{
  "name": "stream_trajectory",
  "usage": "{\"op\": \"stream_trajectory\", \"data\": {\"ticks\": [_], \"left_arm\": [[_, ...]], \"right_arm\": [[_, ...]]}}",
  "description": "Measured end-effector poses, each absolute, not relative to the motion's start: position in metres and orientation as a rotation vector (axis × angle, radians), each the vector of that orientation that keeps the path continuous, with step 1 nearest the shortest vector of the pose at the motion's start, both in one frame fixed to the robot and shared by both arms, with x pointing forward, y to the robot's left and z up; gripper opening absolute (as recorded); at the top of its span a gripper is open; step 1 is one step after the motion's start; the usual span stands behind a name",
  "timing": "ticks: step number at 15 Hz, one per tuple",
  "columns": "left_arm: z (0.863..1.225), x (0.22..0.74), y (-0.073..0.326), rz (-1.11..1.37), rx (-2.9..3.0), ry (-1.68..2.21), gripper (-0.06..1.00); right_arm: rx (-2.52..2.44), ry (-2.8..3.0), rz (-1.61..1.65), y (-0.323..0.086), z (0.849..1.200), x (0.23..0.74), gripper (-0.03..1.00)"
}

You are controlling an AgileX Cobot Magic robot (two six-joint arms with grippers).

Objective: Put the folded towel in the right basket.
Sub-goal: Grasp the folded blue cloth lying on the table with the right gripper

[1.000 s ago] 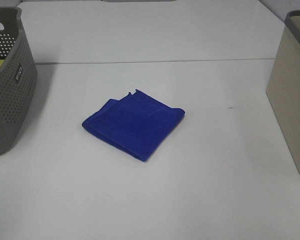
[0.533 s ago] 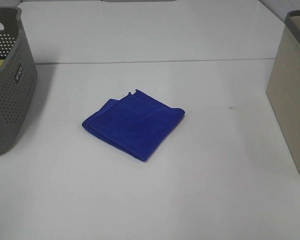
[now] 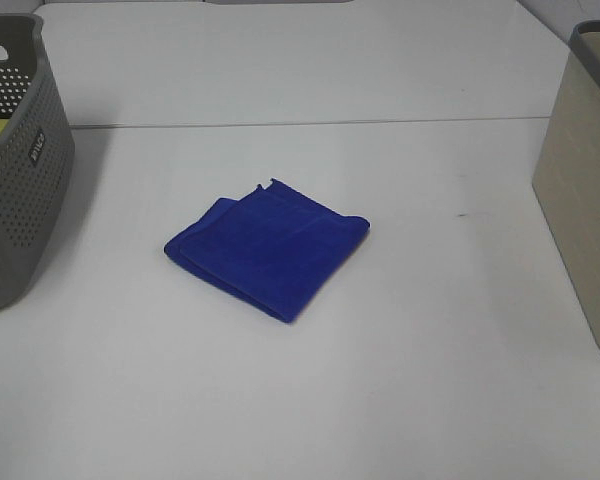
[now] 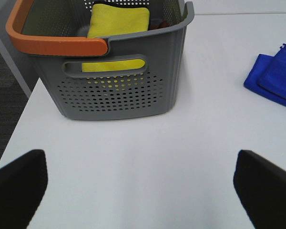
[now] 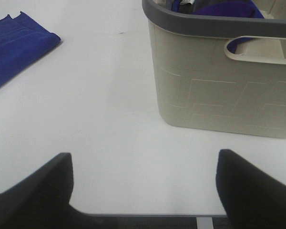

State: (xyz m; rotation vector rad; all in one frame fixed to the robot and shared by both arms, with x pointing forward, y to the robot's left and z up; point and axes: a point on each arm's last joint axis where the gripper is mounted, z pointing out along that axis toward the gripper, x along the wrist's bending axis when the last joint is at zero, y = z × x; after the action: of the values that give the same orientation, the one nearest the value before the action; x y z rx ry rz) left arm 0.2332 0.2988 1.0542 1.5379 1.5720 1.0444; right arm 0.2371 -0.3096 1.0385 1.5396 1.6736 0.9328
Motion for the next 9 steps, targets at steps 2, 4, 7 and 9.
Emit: {"op": "stream_trajectory", "data": {"ticks": [2,4,7,9], "left_arm": [[1.0542,0.2332,0.2988,1.044,1.538,1.572,0.99],[1.0542,0.2332,0.2988,1.044,1.538,1.572,0.99],[1.0542,0.2332,0.2988,1.044,1.538,1.572,0.99],[1.0542,0.2332,0.2988,1.044,1.538,1.572,0.99]], "right_arm": [[1.54,1.674,0.933,-0.3096,1.0385,0.2371,0.79],[1.54,1.674,0.933,-0.3096,1.0385,0.2371,0.79],[1.54,1.674,0.933,-0.3096,1.0385,0.2371,0.79],[1.54,1.674,0.933,-0.3096,1.0385,0.2371,0.79]]}}
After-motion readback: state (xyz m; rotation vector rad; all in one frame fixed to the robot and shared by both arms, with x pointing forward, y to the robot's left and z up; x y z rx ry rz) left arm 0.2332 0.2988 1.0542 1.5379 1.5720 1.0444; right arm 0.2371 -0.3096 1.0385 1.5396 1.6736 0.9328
